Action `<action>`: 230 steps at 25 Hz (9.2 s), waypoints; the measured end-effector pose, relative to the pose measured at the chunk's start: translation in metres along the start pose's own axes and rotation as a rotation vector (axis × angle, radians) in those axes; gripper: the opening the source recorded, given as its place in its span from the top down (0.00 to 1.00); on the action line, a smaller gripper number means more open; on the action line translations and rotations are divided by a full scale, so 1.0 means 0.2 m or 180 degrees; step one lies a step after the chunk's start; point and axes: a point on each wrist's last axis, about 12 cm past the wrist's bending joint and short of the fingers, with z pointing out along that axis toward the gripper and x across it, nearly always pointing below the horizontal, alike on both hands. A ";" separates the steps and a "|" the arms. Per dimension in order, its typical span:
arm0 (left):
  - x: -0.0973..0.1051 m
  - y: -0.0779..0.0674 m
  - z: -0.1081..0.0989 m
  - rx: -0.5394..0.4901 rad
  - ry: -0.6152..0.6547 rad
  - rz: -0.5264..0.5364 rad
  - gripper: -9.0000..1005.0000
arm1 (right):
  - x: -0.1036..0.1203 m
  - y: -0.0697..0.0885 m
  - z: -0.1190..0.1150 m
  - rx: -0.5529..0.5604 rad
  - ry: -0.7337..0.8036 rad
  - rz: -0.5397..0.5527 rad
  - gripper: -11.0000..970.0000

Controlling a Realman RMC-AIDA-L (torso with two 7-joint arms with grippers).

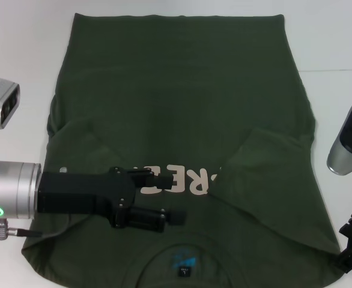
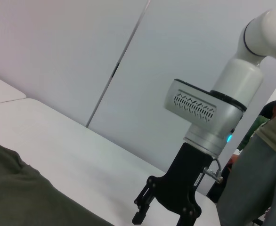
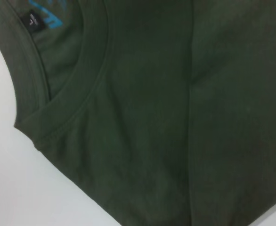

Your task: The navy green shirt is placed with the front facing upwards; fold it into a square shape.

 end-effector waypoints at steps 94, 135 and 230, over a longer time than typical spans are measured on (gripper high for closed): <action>0.27 0.05 -0.48 -0.1638 0.0862 -0.3057 0.14 | 0.07 -0.11 -0.04 0.0346 -0.0100 0.0161 0.95; 0.30 0.09 -0.46 -0.1619 0.0711 -0.2444 0.96 | 0.17 -0.12 -0.03 0.0109 -0.0519 0.0299 0.95; 0.57 -0.11 -0.57 -0.1717 -0.1317 -0.0083 0.88 | 1.01 0.07 0.30 0.0856 -0.4674 0.0954 0.95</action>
